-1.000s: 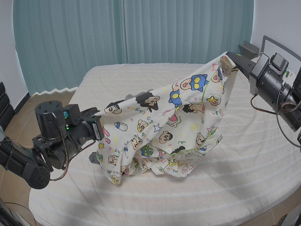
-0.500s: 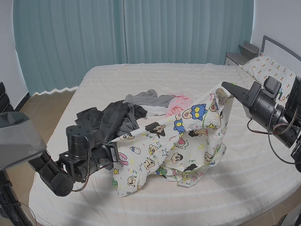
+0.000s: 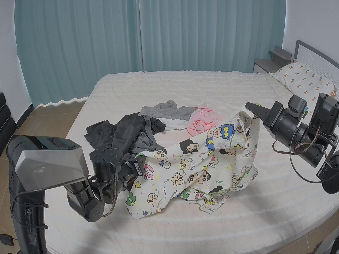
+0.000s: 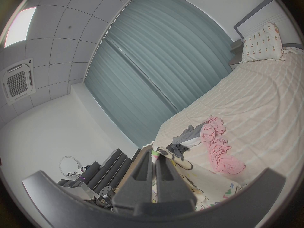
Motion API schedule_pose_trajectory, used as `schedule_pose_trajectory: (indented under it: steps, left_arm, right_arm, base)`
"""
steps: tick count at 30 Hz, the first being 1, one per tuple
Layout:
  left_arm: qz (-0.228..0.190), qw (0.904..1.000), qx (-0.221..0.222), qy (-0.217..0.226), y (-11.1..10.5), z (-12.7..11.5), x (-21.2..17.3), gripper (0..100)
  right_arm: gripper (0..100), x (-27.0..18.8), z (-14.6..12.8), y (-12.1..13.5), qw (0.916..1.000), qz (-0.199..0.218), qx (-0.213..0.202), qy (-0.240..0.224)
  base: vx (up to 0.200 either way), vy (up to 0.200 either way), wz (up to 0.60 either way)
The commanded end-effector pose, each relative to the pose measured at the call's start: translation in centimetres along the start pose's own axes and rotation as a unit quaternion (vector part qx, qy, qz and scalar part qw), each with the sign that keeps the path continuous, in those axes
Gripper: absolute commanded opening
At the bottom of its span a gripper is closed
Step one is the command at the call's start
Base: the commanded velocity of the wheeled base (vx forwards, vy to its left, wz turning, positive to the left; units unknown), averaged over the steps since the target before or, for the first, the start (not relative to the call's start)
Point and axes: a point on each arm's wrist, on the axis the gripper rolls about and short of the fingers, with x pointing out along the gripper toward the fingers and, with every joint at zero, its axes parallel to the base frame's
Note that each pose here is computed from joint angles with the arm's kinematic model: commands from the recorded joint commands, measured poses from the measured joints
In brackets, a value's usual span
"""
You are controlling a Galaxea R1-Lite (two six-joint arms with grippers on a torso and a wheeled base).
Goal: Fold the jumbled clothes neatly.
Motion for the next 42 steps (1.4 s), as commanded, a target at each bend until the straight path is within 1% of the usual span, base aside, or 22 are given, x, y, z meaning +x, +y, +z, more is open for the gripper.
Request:
schedule_pose_trajectory:
  steps: [1, 5, 7, 10, 12, 14, 15, 19, 20, 21, 22, 26, 28, 30, 32, 34, 35, 36, 38, 39, 40, 42]
  left_arm:
    - [0.011, 0.9999, 0.001, -0.001, 0.7, -0.3, 0.6, 100]
    - [0.018, 0.9998, 0.002, 0.001, 1.7, 0.0, 0.6, 100]
    - [0.011, 0.9999, 0.007, 0.009, 2.2, 0.1, 0.7, 100]
    - [-0.009, 0.9992, 0.03, 0.025, 3.5, 0.3, 0.8, 100]
    - [-0.019, 0.9981, 0.031, 0.05, 3.8, 0.0, 0.7, 100]
    - [-0.032, 0.9949, 0.03, 0.091, 4.1, -0.5, 0.3, 100]
    - [-0.045, 0.9924, 0.028, 0.111, 4.2, -0.6, -0.2, 100]
    - [-0.097, 0.9836, 0.018, 0.151, 4.5, -0.4, -2.1, 100]
    - [-0.097, 0.9836, 0.018, 0.151, 4.5, -0.4, -2.1, 100]
    - [-0.112, 0.9805, 0.013, 0.161, 4.7, -0.2, -2.8, 100]
    - [-0.115, 0.9801, 0.013, 0.161, 4.7, -0.1, -2.9, 100]
    - [-0.111, 0.9813, 0.011, 0.157, 5.0, 0.4, -3.4, 100]
    - [-0.128, 0.9756, 0.012, 0.178, 5.2, 0.5, -5.6, 100]
    - [-0.153, 0.967, 0.029, 0.201, 5.3, 0.2, -7.3, 100]
    - [-0.179, 0.9545, 0.066, 0.229, 5.6, -0.5, -9.2, 100]
    - [-0.19, 0.9477, 0.087, 0.241, 5.7, -1.0, -9.9, 100]
    - [-0.197, 0.9391, 0.113, 0.258, 6.0, -1.7, -10.9, 100]
    - [-0.198, 0.9383, 0.115, 0.259, 6.0, -1.7, -10.9, 100]
    - [-0.209, 0.9222, 0.157, 0.285, 6.3, -3.0, -11.9, 100]
    - [-0.212, 0.9188, 0.165, 0.289, 6.4, -3.3, -11.9, 100]
    - [-0.213, 0.9128, 0.18, 0.299, 6.5, -3.8, -12.0, 100]
    - [-0.221, 0.9043, 0.189, 0.313, 6.1, -4.7, -12.0, 100]
  right_arm:
    - [0, 1.0, -0.7, -1.4, 0.9997, -0.021, 0.002, 0.009]
    - [0, 1.7, -1.0, -2.2, 0.9997, -0.025, 0.001, 0.003]
    - [0, 2.0, -1.3, -2.5, 0.9996, -0.027, 0.0, 0.004]
    - [0, 2.9, -1.3, -3.3, 0.9993, -0.036, -0.001, -0.005]
    - [0, 3.4, -1.3, -3.8, 0.9991, -0.043, 0.001, -0.008]
    - [0, 3.7, -1.1, -4.3, 0.9987, -0.05, 0.003, -0.01]
    - [0, 3.8, -1.1, -4.5, 0.9986, -0.051, 0.004, -0.011]
    - [0, 3.7, -1.0, -4.8, 0.9984, -0.055, 0.005, -0.012]
    - [0, 3.7, -1.0, -4.8, 0.9984, -0.055, 0.005, -0.012]
    - [0, 3.7, -0.9, -4.8, 0.9984, -0.055, 0.005, -0.013]
    - [0, 3.7, -0.9, -4.8, 0.9984, -0.056, 0.005, -0.013]
    - [0, 3.6, -0.9, -4.7, 0.9984, -0.055, 0.005, -0.013]
    - [0, 3.7, -0.9, -4.8, 0.9984, -0.055, 0.005, -0.014]
    - [0, 3.7, -0.9, -4.8, 0.9984, -0.055, 0.005, -0.012]
    - [0, 3.7, -0.9, -4.8, 0.9984, -0.055, 0.005, -0.013]
    - [0, 3.7, -0.9, -4.8, 0.9984, -0.055, 0.005, -0.013]
    - [0, 3.7, -0.9, -4.8, 0.9984, -0.055, 0.005, -0.013]
    - [0, 3.7, -0.9, -4.8, 0.9984, -0.055, 0.005, -0.013]
    - [0, 3.7, -0.9, -4.7, 0.9985, -0.054, 0.005, -0.012]
    - [0, 3.6, -0.9, -4.7, 0.9985, -0.054, 0.005, -0.013]
    - [0, 3.6, -0.9, -4.7, 0.9985, -0.054, 0.005, -0.013]
    - [0, 3.5, -0.9, -4.5, 0.9986, -0.051, 0.005, -0.012]
  base:
    - [0.0, 0.0, 0.0]
    - [0.0, 0.0, 0.0]
    - [0.0, 0.0, 0.0]
    - [0.0, 0.0, 0.0]
    - [0.0, 0.0, 0.0]
    - [0.0, 0.0, 0.0]
    - [0.0, 0.0, 0.0]
    - [0.0, 0.0, 0.0]
    - [0.0, 0.0, 0.0]
    - [0.0, 0.0, 0.0]
    - [0.0, 0.0, 0.0]
    - [0.0, 0.0, 0.0]
    - [0.0, 0.0, 0.0]
    - [0.0, 0.0, 0.0]
    - [0.0, 0.0, 0.0]
    - [0.0, 0.0, 0.0]
    - [0.0, 0.0, 0.0]
    - [0.0, 0.0, 0.0]
    - [0.0, 0.0, 0.0]
    - [0.0, 0.0, 0.0]
    - [0.0, 0.0, 0.0]
    - [0.0, 0.0, 0.0]
